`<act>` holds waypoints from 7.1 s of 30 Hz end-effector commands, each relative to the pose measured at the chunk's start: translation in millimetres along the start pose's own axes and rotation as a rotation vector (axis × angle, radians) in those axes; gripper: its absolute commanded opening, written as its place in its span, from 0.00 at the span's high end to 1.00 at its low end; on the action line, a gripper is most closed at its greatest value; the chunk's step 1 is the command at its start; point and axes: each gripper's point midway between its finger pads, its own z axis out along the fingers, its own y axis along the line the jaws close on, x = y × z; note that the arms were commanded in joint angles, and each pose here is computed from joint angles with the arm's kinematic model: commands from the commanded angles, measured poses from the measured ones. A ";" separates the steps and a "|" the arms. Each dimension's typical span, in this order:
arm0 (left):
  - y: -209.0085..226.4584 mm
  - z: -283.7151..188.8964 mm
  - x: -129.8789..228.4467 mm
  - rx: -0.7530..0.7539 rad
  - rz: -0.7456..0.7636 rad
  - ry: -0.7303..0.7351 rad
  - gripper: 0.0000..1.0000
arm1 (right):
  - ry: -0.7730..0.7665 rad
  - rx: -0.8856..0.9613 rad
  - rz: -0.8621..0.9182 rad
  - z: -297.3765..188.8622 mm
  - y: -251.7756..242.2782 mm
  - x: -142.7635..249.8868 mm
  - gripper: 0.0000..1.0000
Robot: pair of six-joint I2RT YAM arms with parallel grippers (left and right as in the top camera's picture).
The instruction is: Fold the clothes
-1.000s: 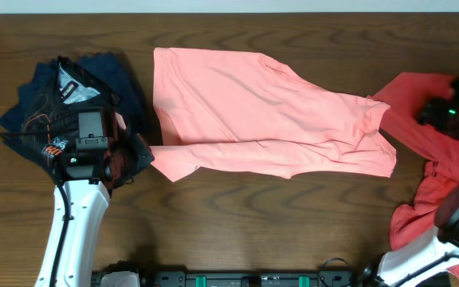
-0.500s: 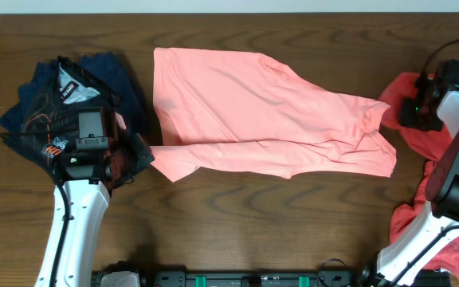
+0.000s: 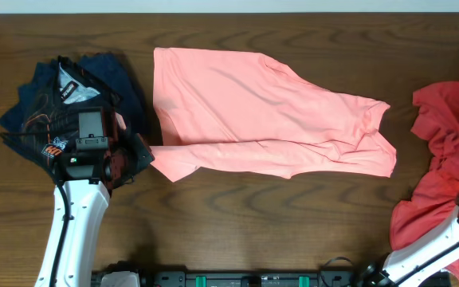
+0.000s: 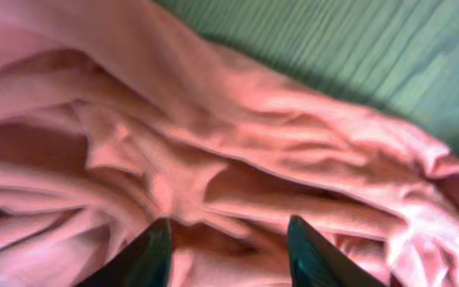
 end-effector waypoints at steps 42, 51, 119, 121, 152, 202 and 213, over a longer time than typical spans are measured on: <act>28.2 -3.3 35.3 -0.121 0.004 0.141 0.94 | 0.319 -0.233 -0.763 -32.5 173.3 443.7 0.31; 29.7 -4.0 38.5 -0.128 0.002 0.154 0.94 | 0.201 -0.303 -0.735 -23.2 195.8 431.7 0.57; -52.0 73.6 21.6 0.144 0.262 0.167 0.46 | -0.078 -0.014 -0.645 -34.7 83.7 253.0 0.09; -54.8 73.8 24.4 0.147 0.273 0.172 0.46 | -0.076 -0.012 -0.646 -29.3 81.6 255.9 0.11; -56.2 73.7 26.1 0.149 0.278 0.175 0.51 | -0.193 -0.083 -0.549 -12.5 91.7 247.7 0.99; -55.8 73.7 26.5 0.148 0.278 0.177 0.51 | -0.408 -0.166 -0.417 -50.1 111.8 159.5 0.99; -57.2 73.9 24.6 0.152 0.280 0.168 0.51 | -0.408 -0.275 -0.414 -19.5 149.7 152.3 0.99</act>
